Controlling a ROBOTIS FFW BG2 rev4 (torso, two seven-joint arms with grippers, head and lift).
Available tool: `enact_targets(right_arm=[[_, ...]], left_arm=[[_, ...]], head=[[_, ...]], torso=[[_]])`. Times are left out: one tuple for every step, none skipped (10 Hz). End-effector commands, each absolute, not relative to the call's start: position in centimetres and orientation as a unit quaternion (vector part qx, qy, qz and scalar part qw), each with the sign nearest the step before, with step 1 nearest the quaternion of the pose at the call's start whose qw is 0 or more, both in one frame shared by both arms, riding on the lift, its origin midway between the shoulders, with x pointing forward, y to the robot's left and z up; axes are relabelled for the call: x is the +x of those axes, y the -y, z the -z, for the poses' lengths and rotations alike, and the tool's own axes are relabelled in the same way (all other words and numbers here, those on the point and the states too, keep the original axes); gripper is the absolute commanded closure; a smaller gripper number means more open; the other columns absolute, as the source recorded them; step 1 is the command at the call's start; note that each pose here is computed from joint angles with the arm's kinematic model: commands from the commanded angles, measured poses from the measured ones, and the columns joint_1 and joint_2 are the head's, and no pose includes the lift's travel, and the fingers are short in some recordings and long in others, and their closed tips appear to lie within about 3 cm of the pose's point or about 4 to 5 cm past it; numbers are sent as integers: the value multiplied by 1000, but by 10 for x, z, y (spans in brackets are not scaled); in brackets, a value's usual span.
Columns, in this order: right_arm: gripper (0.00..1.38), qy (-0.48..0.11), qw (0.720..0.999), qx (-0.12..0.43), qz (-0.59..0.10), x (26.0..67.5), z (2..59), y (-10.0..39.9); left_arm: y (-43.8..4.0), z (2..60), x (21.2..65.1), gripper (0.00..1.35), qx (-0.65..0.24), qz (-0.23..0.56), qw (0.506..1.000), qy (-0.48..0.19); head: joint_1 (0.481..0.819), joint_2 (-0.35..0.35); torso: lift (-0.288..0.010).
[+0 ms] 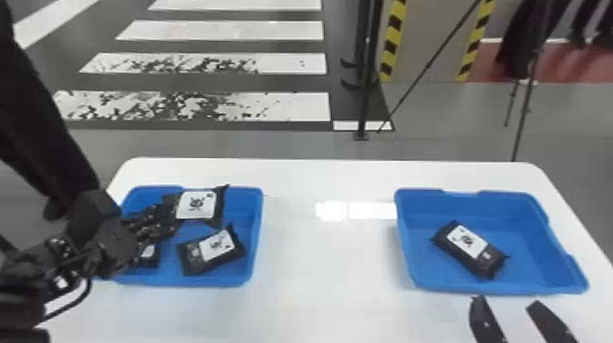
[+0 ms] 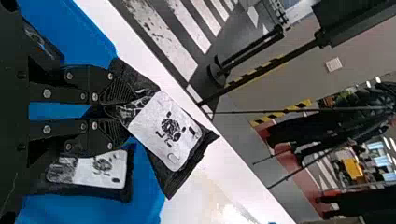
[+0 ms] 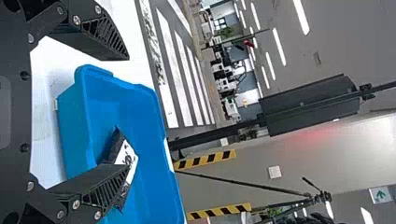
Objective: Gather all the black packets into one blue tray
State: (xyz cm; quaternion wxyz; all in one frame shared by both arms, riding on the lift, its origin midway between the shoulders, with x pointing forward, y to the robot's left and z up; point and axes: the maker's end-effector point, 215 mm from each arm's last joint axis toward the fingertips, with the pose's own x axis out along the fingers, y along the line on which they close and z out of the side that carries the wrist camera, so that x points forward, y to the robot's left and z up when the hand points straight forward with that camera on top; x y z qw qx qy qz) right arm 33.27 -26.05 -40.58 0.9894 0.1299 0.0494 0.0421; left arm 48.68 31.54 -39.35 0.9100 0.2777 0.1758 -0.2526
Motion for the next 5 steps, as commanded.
enact_targets(right_arm=[[211,-50,990,127,-43,333,407,260],[211,-50,990,124,-45,334,406,259],[211,-43,992,109,-50,338,398,258],[211,-36,994,84,-64,345,382,250],[208,-29,995,47,-78,355,363,243]], left_arm=[[-343,399,482,375,281,225,913,-193],[-352,403,476,33,274,216,916,-198],[-352,402,468,98,265,217,921,-184],[-345,396,456,183,240,220,932,-158],[-339,386,439,214,217,217,942,-136]], head=[[695,67],[695,98],[695,120],[695,128],[695,134]], torso=[[-110],[-110],[-110],[-110],[-110]])
